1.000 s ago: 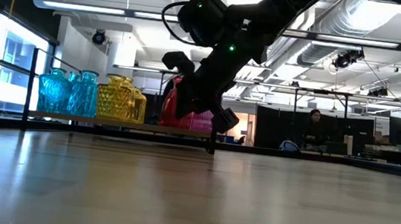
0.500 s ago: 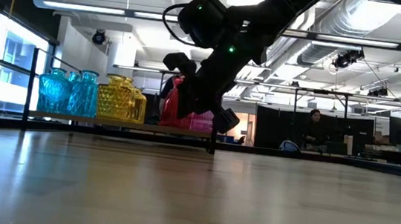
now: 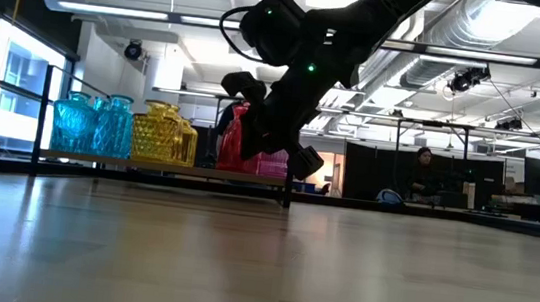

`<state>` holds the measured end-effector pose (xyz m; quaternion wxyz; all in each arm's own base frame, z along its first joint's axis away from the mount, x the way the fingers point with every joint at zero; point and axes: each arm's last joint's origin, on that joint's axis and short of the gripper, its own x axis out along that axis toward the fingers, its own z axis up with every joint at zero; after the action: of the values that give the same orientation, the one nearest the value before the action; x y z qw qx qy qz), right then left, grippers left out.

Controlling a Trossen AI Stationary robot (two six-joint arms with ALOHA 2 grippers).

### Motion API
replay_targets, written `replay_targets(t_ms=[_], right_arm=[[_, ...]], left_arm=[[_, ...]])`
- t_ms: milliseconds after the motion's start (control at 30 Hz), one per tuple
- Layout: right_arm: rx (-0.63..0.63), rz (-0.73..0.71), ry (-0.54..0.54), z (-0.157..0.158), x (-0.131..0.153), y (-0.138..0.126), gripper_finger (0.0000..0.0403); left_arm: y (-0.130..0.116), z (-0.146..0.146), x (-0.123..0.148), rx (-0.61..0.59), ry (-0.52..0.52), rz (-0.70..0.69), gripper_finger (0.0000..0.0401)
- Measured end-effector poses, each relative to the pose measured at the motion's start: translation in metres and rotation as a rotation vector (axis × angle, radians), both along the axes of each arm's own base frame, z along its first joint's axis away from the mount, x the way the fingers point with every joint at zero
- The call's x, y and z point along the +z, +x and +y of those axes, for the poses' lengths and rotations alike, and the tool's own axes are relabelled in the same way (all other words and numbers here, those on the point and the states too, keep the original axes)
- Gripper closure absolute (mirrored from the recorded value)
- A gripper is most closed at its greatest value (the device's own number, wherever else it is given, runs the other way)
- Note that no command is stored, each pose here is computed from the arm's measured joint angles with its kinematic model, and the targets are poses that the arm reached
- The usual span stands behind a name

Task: Sort vases onto shelf
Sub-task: Put the red vase on the shelf aligned with the other red vase, then return to Home Position

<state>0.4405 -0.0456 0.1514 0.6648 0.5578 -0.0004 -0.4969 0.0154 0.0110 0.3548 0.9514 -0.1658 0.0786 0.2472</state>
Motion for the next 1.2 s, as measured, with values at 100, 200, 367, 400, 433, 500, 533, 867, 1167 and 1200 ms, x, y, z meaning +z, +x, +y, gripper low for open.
replay_targets(t_ms=[100, 200, 367, 400, 433, 500, 533, 867, 1167, 1200], right_arm=[[0.0, 0.0, 0.0, 0.0, 0.0, 0.0, 0.0403], [0.0, -0.003, 0.0, 0.0, 0.0, 0.0, 0.0403], [0.021, -0.049, -0.026, 0.015, 0.007, 0.006, 0.0403], [0.033, -0.052, -0.033, 0.02, 0.01, 0.008, 0.0403], [0.044, -0.054, -0.048, 0.024, 0.014, 0.01, 0.0403], [0.078, -0.051, -0.094, 0.033, 0.025, 0.016, 0.0403], [0.103, -0.041, -0.118, 0.038, 0.032, 0.019, 0.0403], [0.447, 0.442, -0.437, 0.053, 0.153, 0.029, 0.0403], [0.675, 0.68, -0.927, 0.087, 0.279, -0.024, 0.0403], [0.628, 0.677, -0.945, 0.09, 0.291, -0.038, 0.0403]], left_arm=[[0.0, 0.0, 0.0, -0.001, 0.0, 0.0, 0.0401], [0.0, 0.0, 0.0, 0.0, 0.0, -0.001, 0.0401], [0.0, 0.0, 0.0, 0.0, 0.0, -0.001, 0.0401], [0.0, 0.0, 0.0, 0.0, 0.0, -0.001, 0.0401], [0.0, 0.0, 0.0, 0.0, 0.0, -0.001, 0.0401], [0.0, 0.0, 0.0, 0.0, 0.0, 0.0, 0.0401], [0.0, 0.0, 0.0, 0.0, 0.0, -0.001, 0.0401], [0.001, 0.0, 0.002, -0.023, 0.032, -0.002, 0.0401], [-0.066, -0.01, 0.057, 0.092, 0.211, -0.103, 0.0401], [-0.077, -0.01, 0.06, 0.14, 0.216, -0.09, 0.0401]])
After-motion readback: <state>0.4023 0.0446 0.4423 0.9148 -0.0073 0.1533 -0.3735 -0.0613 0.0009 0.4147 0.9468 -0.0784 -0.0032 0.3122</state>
